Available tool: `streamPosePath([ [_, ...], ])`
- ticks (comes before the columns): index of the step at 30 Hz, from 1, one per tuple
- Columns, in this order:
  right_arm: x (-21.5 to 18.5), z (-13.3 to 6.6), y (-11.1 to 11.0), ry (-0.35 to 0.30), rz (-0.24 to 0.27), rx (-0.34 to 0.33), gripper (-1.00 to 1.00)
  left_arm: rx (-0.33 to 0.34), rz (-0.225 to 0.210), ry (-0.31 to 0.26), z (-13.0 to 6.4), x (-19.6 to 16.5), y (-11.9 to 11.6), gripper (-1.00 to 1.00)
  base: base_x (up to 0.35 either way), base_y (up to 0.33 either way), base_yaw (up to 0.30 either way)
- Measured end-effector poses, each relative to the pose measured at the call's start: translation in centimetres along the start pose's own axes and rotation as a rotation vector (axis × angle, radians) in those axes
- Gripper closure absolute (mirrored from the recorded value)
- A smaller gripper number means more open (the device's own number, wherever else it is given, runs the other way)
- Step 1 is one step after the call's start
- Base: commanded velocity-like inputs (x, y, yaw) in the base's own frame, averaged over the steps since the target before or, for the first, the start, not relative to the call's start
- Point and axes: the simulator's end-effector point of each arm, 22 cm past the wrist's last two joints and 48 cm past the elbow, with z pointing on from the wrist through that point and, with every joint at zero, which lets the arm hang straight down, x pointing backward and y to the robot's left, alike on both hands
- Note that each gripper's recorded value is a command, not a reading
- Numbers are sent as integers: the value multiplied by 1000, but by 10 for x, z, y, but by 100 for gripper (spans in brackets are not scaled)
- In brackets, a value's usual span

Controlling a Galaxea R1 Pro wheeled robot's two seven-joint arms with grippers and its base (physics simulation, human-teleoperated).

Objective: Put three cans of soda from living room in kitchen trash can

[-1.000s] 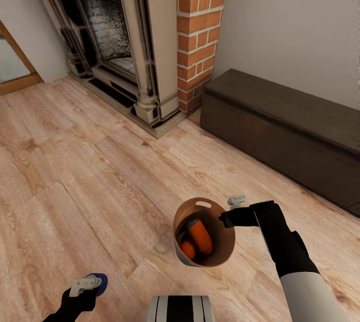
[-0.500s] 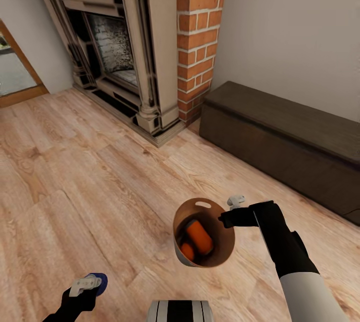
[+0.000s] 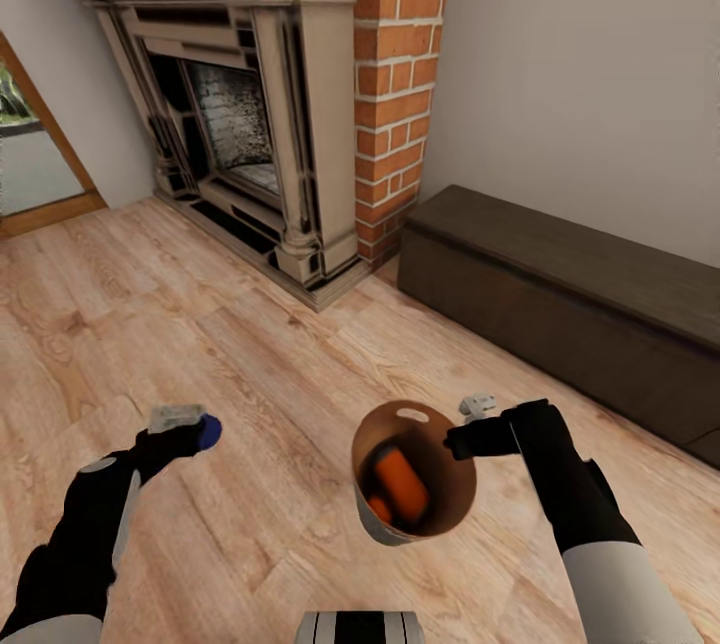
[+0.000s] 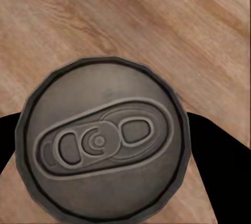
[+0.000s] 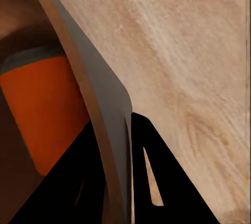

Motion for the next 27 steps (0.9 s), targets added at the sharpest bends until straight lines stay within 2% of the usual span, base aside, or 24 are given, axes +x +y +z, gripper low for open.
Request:
streamPosePath([
  [3,-5,-7,-9,1,-24,49,100,68,-27,-43,-1,-72,-20,100,0,0,0],
  [5,-21,-15,-14,-12,-40,72,100,189,-43,-83,-11,-141,-55,100,0,0,0],
  [6,-31,-20,-14,-28,-50,77,100,221,-36,-85,-15,-155,-66,100,0,0,0],
  [8,-46,-25,-14,-34,-48,74,100,336,-3,-80,-30,-196,-110,100,0,0,0],
  [9,-51,-27,-14,-33,-45,71,100,368,24,-68,-35,-205,-125,100,0,0,0],
  [10,-57,-27,-15,-21,-38,68,100,450,72,-33,-45,-217,-161,100,0,0,0],
  [11,-66,-30,-16,-29,-45,74,100,498,106,-15,-53,-223,-183,100,0,0,0],
  [13,-79,-30,-18,-2,-41,71,100,622,231,48,-74,-233,-244,100,0,0,0],
  [14,-84,-28,-16,17,-37,64,100,661,285,66,-80,-239,-263,100,0,0,0],
  [15,-86,-27,-13,37,-33,54,100,713,313,94,-87,-244,-280,100,0,0,0],
  [16,-88,-28,-9,43,-31,46,100,736,324,110,-91,-247,-286,100,0,0,0],
  [18,-90,-27,-5,70,-47,48,100,846,333,164,-110,-259,-308,100,0,0,0],
  [19,-90,-28,-4,79,-57,56,100,880,345,186,-118,-262,-315,100,0,0,0],
  [20,-91,-29,-4,81,-65,64,100,890,356,196,-122,-263,-318,100,0,0,0],
  [21,-93,-29,-1,89,-80,70,100,915,387,225,-129,-259,-327,100,0,0,0],
  [24,-94,-30,12,103,-68,40,100,940,431,241,-144,-259,-336,100,0,0,0],
  [27,-98,-31,23,121,-69,25,100,990,447,252,-162,-265,-344,100,0,0,0],
])
